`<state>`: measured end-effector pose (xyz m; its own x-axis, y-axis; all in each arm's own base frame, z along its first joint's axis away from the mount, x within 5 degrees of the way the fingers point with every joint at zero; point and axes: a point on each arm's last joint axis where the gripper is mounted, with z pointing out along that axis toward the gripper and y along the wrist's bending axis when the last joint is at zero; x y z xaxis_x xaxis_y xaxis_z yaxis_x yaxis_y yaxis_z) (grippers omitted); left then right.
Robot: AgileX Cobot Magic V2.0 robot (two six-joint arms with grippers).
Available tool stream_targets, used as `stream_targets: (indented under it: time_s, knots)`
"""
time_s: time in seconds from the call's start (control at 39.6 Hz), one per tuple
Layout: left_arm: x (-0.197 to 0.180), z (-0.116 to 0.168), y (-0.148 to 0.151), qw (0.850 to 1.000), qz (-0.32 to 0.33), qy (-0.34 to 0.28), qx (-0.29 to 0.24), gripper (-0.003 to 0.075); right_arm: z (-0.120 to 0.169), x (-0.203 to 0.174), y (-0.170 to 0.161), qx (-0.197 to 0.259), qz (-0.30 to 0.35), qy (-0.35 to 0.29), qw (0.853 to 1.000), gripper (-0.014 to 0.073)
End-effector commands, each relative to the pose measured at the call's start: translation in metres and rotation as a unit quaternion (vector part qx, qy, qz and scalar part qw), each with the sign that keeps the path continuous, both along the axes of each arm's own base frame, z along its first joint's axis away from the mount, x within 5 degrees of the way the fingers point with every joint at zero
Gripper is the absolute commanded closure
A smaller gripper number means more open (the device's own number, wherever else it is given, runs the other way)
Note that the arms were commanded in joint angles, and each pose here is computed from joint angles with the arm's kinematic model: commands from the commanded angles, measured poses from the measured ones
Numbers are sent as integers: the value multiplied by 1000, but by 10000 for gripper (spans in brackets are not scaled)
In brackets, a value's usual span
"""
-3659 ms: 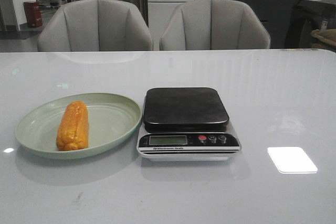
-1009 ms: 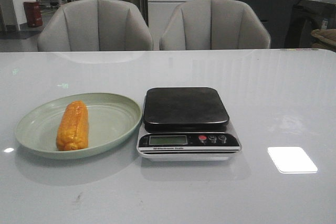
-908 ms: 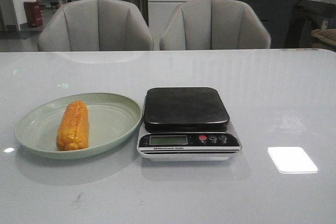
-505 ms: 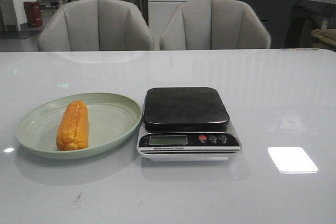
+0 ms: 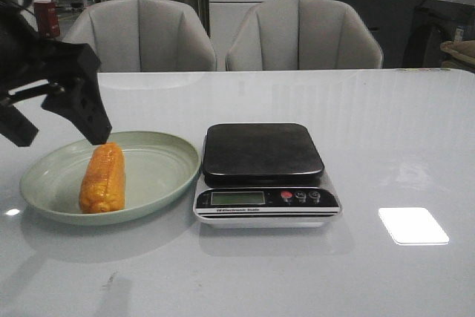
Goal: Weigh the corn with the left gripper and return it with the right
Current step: 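Lower the left gripper over the corn cob on the plate and grasp it, then lift the corn cob with the left gripper and carry it onto the scale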
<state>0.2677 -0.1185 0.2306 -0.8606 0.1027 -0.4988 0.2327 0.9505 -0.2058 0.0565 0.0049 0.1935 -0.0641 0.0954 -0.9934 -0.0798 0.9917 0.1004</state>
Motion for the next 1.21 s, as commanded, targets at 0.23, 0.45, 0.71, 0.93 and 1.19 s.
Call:
stream_targets:
  time_s: [0.23, 0.45, 0.71, 0.93, 1.19]
  knots:
    - [32, -18, -18, 999, 27, 24, -27, 125, 6, -1, -1, -5, -3, -51, 999, 448]
    - [40, -40, -24, 997, 38, 66, -30, 179, 6, -1, -1, -5, -3, -51, 999, 448]
    - [46, -35, -27, 996, 40, 67, -39, 584, 6, -1, -1, -5, -3, -51, 999, 448]
    - [53, -3, -61, 998, -3, 13, -64, 599, 6, -1, -1, -5, -3, -51, 999, 448]
    - [50, 19, -110, 992, -41, -31, -114, 593, 6, -1, -1, -5, -3, -51, 999, 448]
